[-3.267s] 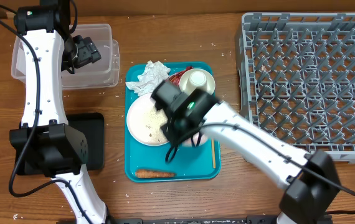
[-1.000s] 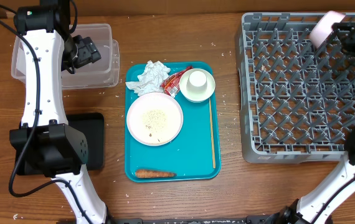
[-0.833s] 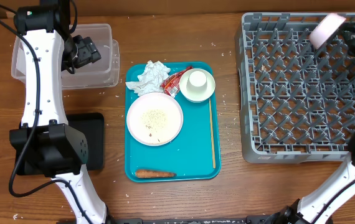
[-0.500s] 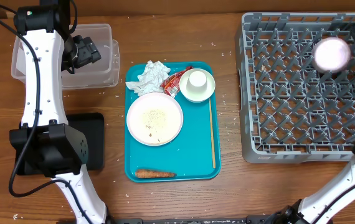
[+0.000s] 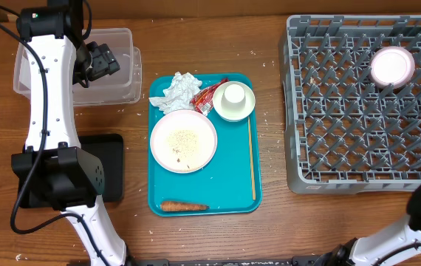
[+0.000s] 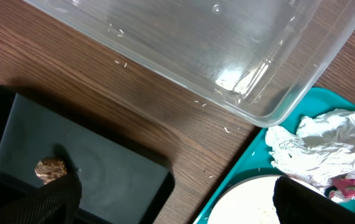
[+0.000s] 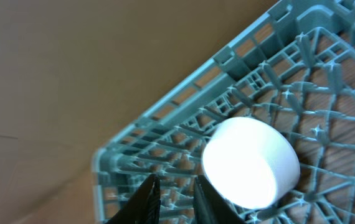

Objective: Sort waste into correct bins and load items into the dishwasher
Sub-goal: 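Lower the white bowl into the back of the dish rack and release, then move the right gripper to the small white cup and grasp it, then lift the white cup with the right gripper over the dish rack, then lower the white cup into the right side of the rack and release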

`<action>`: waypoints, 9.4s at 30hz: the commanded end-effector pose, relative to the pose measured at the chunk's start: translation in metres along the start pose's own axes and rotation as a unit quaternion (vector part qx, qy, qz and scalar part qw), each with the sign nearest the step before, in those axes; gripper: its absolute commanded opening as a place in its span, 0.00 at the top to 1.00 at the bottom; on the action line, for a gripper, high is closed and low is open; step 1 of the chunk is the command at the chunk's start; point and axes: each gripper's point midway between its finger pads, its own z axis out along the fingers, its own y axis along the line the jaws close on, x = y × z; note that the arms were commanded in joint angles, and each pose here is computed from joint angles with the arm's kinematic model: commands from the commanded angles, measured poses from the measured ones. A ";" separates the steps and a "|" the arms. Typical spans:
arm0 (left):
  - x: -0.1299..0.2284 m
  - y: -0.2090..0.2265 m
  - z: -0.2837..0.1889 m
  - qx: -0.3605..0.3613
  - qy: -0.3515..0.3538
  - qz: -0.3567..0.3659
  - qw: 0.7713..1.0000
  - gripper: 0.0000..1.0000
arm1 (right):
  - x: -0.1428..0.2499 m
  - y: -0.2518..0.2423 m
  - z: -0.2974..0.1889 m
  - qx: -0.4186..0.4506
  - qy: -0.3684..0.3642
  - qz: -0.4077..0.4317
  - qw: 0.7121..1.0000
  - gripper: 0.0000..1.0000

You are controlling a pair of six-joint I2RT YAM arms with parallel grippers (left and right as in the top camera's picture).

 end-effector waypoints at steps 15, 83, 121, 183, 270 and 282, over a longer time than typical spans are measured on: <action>-0.002 -0.001 -0.001 0.002 -0.003 -0.007 1.000 0.00 | 0.058 -0.055 0.100 0.183 0.061 -0.062 0.979 0.96; -0.002 -0.002 -0.001 0.003 -0.003 -0.006 1.000 0.00 | 0.364 0.264 0.068 -0.020 0.262 -0.362 0.895 0.08; -0.002 -0.001 0.000 0.002 -0.003 -0.008 1.000 0.00 | 0.372 0.253 0.091 0.038 0.294 -0.349 0.889 0.40; -0.002 -0.001 -0.001 0.002 -0.003 -0.007 1.000 0.00 | 0.033 -0.084 -0.017 0.214 0.139 0.109 0.961 0.14; -0.002 -0.001 -0.001 0.002 -0.003 -0.007 1.000 0.00 | 0.037 -0.102 -0.017 0.162 0.119 0.110 0.973 0.96; -0.002 -0.001 -0.001 0.002 -0.003 -0.007 1.000 0.00 | 0.046 -0.113 0.007 0.178 0.128 0.099 0.971 0.96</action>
